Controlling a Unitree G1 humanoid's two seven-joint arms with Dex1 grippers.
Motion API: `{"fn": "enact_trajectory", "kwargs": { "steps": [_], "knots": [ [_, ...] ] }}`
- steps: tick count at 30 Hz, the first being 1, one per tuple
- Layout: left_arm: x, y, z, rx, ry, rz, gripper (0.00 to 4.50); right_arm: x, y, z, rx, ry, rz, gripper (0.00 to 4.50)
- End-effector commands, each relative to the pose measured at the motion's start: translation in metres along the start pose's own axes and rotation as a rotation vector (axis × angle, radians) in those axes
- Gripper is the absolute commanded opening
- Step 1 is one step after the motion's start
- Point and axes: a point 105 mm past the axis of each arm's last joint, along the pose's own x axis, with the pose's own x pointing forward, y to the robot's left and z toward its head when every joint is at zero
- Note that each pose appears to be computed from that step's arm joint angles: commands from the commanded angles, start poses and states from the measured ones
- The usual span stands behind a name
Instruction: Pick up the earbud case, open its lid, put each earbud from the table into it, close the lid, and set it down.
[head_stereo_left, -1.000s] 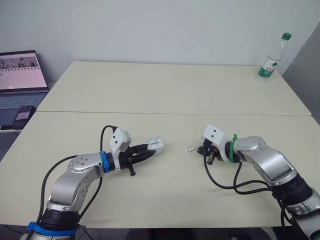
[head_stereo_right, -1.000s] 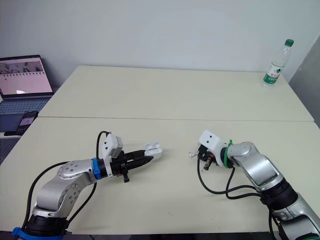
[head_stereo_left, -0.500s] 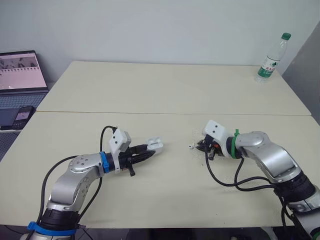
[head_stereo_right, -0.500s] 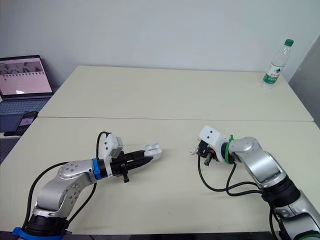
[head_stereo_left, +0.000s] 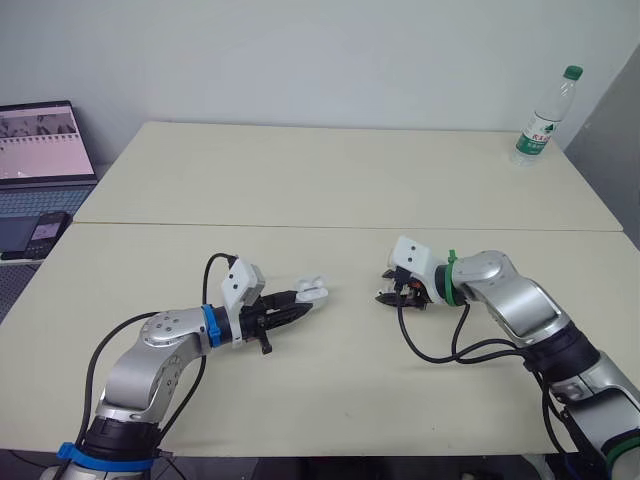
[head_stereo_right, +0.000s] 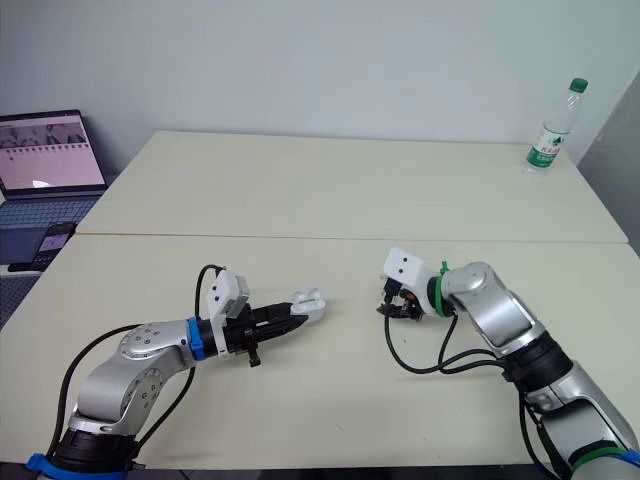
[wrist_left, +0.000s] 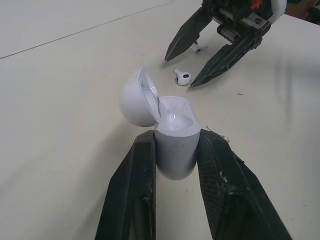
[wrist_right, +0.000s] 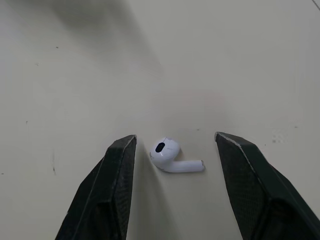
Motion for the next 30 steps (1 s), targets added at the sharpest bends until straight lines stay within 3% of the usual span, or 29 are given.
{"fn": "enact_trajectory", "kwargs": {
  "steps": [1,7,8,10,15,16,30],
  "knots": [
    [-0.004,0.001,0.007,0.034,-0.021,0.016,0.81,-0.001,0.001,0.007,-0.026,-0.012,0.018,2.58],
    [-0.005,0.001,0.006,0.033,-0.020,0.020,0.81,0.001,0.003,0.000,0.011,0.018,0.032,2.58],
    [-0.005,0.001,0.006,0.033,-0.019,0.020,0.81,0.001,0.003,-0.001,0.013,0.023,0.033,2.42],
    [-0.005,0.001,0.005,0.034,-0.018,0.020,0.81,0.001,0.004,-0.003,0.021,0.035,0.038,1.95],
    [-0.005,0.002,0.004,0.036,-0.013,0.019,0.81,-0.001,0.003,-0.006,0.034,0.050,0.026,0.17],
    [-0.005,0.003,0.004,0.036,-0.013,0.018,0.81,-0.002,0.003,-0.006,0.035,0.051,0.025,0.01],
    [-0.005,0.002,0.002,0.034,-0.011,0.010,0.81,-0.024,-0.004,0.015,0.048,-0.054,-0.013,0.01]
  ]
}}
